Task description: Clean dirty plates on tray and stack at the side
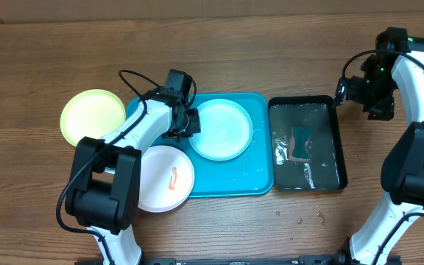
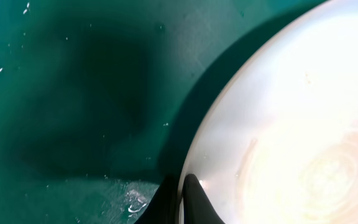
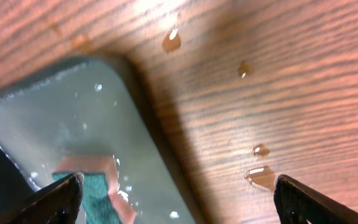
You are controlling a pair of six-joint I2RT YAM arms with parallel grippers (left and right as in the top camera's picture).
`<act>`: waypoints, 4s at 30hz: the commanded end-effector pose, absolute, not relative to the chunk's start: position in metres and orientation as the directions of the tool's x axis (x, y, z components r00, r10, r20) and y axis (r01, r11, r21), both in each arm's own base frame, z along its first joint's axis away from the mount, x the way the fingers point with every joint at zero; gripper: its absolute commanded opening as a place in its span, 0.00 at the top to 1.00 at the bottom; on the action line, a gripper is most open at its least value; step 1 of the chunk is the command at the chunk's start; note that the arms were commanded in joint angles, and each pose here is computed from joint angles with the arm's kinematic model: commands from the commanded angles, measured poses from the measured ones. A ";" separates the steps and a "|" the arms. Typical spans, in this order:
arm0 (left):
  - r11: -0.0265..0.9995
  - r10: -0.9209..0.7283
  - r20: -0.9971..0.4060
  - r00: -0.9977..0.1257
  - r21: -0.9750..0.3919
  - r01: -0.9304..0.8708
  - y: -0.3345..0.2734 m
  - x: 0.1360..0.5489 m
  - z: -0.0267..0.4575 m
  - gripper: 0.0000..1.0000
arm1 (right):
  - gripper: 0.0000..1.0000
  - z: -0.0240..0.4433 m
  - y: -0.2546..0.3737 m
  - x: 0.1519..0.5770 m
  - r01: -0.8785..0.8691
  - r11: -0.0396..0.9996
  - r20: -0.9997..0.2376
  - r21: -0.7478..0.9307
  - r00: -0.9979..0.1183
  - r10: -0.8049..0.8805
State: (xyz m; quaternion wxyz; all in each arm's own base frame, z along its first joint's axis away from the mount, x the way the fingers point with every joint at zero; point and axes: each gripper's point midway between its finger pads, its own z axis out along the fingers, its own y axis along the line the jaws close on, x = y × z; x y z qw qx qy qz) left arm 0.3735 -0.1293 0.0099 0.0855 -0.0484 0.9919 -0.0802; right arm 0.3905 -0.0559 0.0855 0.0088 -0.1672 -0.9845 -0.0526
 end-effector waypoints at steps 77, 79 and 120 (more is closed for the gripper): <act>0.900 0.435 -0.886 -0.161 0.433 0.044 -0.332 0.304 0.295 0.96 | 0.00 0.098 -0.071 0.453 0.306 0.943 -0.227 0.131 -0.917 0.329; 0.934 0.354 -0.902 -0.248 0.328 0.142 -0.337 0.309 0.267 0.96 | 0.00 0.098 -0.071 0.453 0.306 0.943 -0.227 0.131 -0.917 0.329; 0.500 -0.843 -0.299 -0.447 -0.128 -0.857 0.187 0.332 0.117 0.96 | 0.00 0.098 -0.071 0.453 0.306 0.943 -0.227 0.131 -0.917 0.329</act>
